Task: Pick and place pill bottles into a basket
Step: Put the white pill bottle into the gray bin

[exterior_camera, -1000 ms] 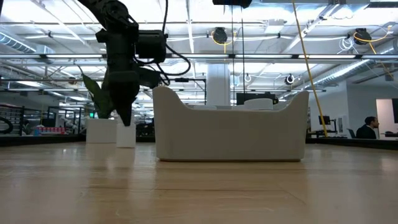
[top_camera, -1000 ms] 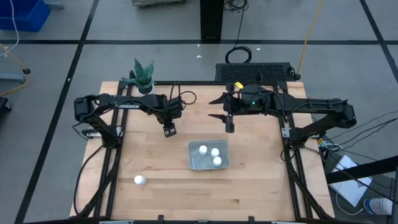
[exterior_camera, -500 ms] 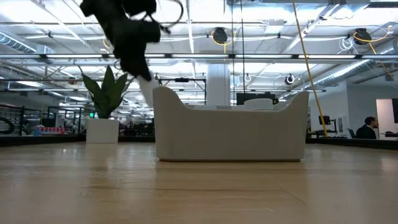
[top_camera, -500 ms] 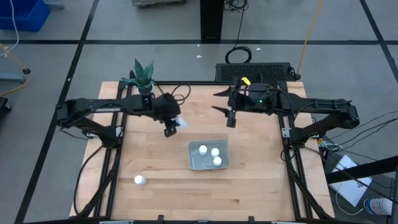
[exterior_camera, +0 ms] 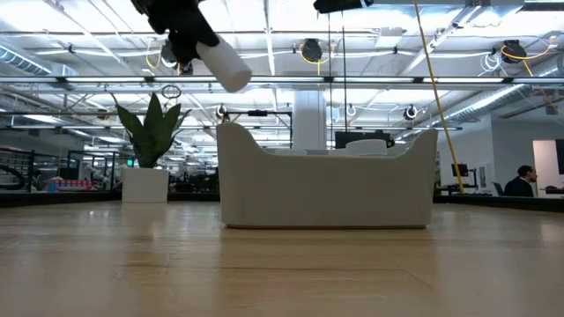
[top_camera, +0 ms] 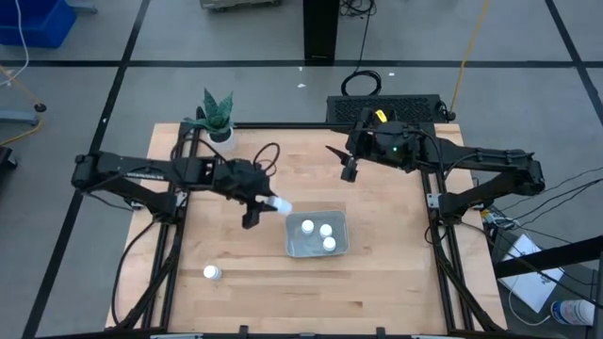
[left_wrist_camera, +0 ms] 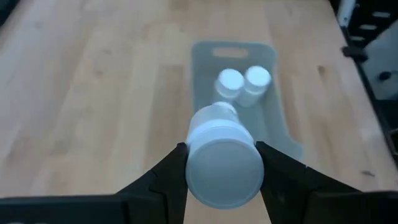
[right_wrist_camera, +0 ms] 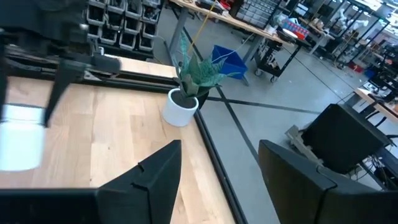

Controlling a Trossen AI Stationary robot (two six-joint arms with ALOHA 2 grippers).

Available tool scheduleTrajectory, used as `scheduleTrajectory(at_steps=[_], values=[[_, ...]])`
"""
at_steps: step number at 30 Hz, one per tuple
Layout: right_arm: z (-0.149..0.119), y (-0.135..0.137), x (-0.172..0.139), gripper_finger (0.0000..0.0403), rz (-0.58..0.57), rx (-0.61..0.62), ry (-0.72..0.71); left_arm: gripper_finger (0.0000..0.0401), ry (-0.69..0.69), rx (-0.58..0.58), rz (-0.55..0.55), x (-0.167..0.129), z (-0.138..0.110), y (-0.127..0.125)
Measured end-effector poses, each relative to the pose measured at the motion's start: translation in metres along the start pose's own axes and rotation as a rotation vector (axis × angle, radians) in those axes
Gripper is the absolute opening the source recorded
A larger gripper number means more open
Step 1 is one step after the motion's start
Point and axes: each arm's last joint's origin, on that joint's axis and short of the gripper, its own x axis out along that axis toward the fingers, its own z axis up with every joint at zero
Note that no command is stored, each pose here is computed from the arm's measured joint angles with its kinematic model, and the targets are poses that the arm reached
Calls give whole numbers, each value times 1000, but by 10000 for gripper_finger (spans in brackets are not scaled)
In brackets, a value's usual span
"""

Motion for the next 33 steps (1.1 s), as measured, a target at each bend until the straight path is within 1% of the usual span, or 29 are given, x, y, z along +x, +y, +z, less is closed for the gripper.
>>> scheduleTrajectory(at_steps=[4, 9, 14, 16, 19, 21, 25, 29, 33], values=[[0, 0, 0, 208, 0, 1, -1, 165, -3, 3, -37, 1, -1, -12], [0, 0, 0, 208, 3, 19, -1, 165, -11, -8, -59, 1, -1, -21], [0, 0, 0, 208, 3, 20, -2, 165, 31, -29, -89, 13, -3, -24], [0, 0, 0, 208, 3, 20, -2, 165, 50, -29, -111, 19, 1, -25], [0, 0, 0, 208, 3, 23, -3, 165, 112, 3, -122, 30, 8, -30], [0, 0, 0, 208, 3, 24, -2, 165, 148, 37, -124, 35, 17, -34], [0, 0, 0, 208, 4, 24, -2, 165, 247, 99, -107, 49, 30, -40], [0, 0, 0, 208, 4, 24, -1, 165, 348, 135, -102, 65, 34, -43], [-1, 0, 0, 208, 6, 22, 4, 165, 442, 132, -88, 83, 29, -41]])
